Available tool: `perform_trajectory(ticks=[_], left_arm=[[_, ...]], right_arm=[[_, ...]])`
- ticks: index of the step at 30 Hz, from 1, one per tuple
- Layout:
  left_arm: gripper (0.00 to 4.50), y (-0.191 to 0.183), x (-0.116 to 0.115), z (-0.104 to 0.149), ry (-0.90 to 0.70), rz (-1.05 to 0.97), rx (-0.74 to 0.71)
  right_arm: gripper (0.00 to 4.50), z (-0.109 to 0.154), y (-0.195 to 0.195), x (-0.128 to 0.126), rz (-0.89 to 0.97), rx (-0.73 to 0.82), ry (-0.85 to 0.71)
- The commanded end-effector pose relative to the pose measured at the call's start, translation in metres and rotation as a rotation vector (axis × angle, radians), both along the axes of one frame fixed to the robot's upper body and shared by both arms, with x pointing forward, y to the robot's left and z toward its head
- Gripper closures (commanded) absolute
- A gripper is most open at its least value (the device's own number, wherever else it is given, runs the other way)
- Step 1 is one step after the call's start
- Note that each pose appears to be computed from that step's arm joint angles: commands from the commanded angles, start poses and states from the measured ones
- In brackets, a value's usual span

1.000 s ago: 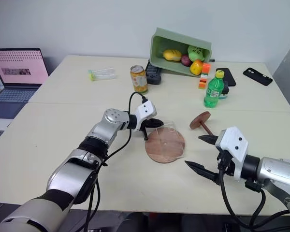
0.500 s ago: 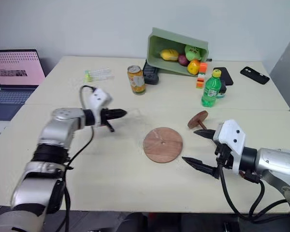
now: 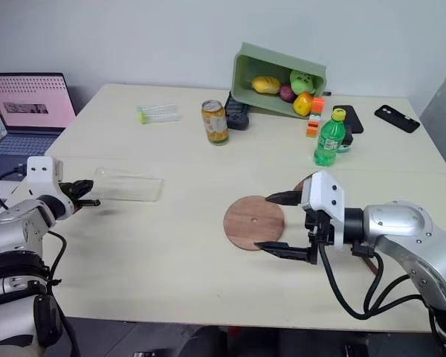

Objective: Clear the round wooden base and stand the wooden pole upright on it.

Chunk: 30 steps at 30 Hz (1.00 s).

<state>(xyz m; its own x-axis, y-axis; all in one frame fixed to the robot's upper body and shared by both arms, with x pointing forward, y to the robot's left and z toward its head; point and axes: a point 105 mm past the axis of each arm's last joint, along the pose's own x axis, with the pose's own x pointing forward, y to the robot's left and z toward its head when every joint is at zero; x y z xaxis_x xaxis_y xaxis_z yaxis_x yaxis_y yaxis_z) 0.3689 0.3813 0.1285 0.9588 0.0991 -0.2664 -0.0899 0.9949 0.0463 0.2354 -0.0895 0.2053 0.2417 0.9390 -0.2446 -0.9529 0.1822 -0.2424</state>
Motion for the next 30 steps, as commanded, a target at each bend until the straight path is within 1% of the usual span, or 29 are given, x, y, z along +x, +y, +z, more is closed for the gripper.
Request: perform_trajectory(ticks=[1, 4, 7, 9, 10, 12, 13, 14, 15, 17, 19, 20, 21, 23, 25, 28, 30], left_arm=[[3.76, 0.017, -0.002, 0.033, -0.123, 0.067, 0.048], [3.23, 0.027, -0.007, 0.033, -0.132, 0.126, 0.058], [2.56, 0.036, -0.012, 0.034, -0.141, 0.180, 0.066], [2.11, 0.040, -0.014, 0.041, -0.165, 0.201, 0.128], [1.95, 0.039, -0.014, 0.051, -0.204, 0.198, 0.167], [1.49, 0.022, -0.010, 0.072, -0.277, 0.112, 0.258], [1.31, 0.006, -0.007, 0.080, -0.308, 0.028, 0.287], [1.05, -0.021, -0.004, 0.086, -0.325, -0.109, 0.299], [1.05, -0.046, -0.003, 0.089, -0.331, -0.235, 0.285], [1.05, -0.079, -0.007, 0.089, -0.318, -0.397, 0.253], [1.05, -0.115, -0.015, 0.085, -0.267, -0.591, 0.275], [1.05, -0.134, -0.021, 0.081, -0.226, -0.698, 0.300], [1.05, -0.159, -0.033, 0.074, -0.173, -0.872, 0.339], [1.05, -0.193, -0.054, 0.062, -0.091, -1.121, 0.383], [1.05, -0.213, -0.068, 0.055, -0.047, -1.281, 0.407], [1.05, -0.230, -0.082, 0.050, -0.015, -1.434, 0.454], [1.05, -0.243, -0.091, 0.048, -0.020, -1.532, 0.508]], right_arm=[[0.00, 0.007, 0.001, 0.000, 0.033, -0.001, -0.047], [0.00, 0.008, 0.001, 0.001, 0.033, 0.001, -0.050], [0.00, 0.007, 0.001, 0.002, 0.029, 0.001, -0.052], [0.00, 0.007, -0.001, 0.002, 0.017, 0.001, -0.055], [0.00, 0.007, -0.002, 0.002, 0.008, 0.001, -0.057], [0.00, 0.007, -0.006, 0.002, -0.014, -0.001, -0.062], [0.00, 0.007, -0.009, 0.002, -0.029, 0.000, -0.065], [0.00, 0.008, -0.013, 0.003, -0.059, 0.004, -0.071], [0.00, 0.010, -0.018, 0.005, -0.096, 0.006, -0.083], [0.00, 0.012, -0.026, 0.008, -0.154, 0.006, -0.103], [0.00, 0.018, -0.039, 0.012, -0.251, 0.023, -0.120], [0.00, 0.020, -0.048, 0.014, -0.309, 0.013, -0.133], [0.00, 0.014, -0.058, 0.017, -0.375, -0.016, -0.119], [0.00, 0.001, -0.071, 0.022, -0.462, -0.079, -0.093], [0.00, -0.009, -0.078, 0.028, -0.514, -0.111, -0.068], [0.00, -0.015, -0.083, 0.042, -0.612, -0.113, -0.032], [0.00, -0.023, -0.083, 0.053, -0.682, -0.084, 0.056]])
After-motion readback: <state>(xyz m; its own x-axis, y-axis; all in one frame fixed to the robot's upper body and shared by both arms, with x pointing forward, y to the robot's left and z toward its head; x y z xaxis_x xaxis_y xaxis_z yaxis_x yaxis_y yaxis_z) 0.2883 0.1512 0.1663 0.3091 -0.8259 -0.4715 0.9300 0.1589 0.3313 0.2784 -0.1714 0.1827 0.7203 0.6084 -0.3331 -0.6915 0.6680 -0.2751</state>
